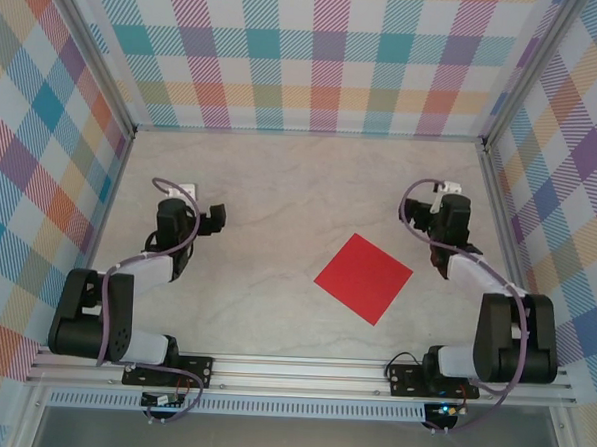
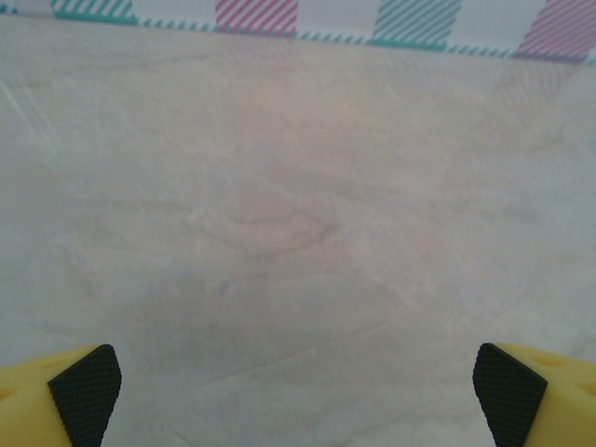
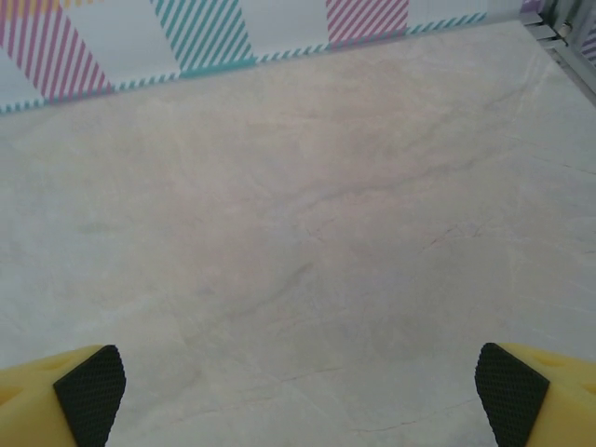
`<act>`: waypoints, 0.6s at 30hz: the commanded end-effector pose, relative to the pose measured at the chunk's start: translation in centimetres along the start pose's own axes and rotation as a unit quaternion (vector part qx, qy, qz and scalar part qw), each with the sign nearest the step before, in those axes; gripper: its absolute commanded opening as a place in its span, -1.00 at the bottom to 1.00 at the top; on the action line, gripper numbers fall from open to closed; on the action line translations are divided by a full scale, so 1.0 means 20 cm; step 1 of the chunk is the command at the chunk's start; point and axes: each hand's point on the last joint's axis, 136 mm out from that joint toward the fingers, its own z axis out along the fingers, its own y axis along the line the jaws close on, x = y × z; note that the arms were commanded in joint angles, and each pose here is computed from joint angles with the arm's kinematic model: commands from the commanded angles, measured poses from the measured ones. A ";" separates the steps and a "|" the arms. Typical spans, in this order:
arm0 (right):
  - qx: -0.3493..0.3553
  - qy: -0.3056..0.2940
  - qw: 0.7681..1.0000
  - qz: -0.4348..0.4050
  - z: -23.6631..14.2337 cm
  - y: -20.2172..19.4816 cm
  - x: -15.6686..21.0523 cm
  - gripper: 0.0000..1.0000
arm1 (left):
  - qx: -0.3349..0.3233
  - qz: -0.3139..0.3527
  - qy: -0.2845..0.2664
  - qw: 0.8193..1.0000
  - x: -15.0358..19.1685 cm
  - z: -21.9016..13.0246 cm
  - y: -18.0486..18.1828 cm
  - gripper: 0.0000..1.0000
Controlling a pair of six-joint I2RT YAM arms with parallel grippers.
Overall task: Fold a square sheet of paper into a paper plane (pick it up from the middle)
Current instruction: Rotate the square sheet of paper at the center of the table.
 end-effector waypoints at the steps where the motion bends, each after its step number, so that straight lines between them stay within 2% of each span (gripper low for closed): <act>1: 0.038 0.093 0.990 0.095 -0.09 -0.04 0.11 0.99 | -0.011 -0.042 0.020 0.999 -0.05 -0.06 0.01 1.00; 3: 0.050 0.124 0.982 0.133 -0.14 -0.04 0.12 0.99 | -0.004 -0.061 0.017 0.998 -0.10 -0.10 -0.01 1.00; 8: 0.013 0.190 0.967 0.167 -0.22 0.07 0.21 0.99 | -0.023 -0.136 0.060 0.989 -0.15 -0.20 -0.01 1.00; 14: 0.007 0.255 0.954 0.161 -0.24 0.20 0.33 1.00 | 0.008 -0.215 0.098 0.972 -0.13 -0.26 -0.09 1.00; 18: 0.027 0.289 0.950 0.113 -0.23 0.35 0.43 1.00 | 0.001 -0.214 0.136 0.967 -0.11 -0.29 -0.10 1.00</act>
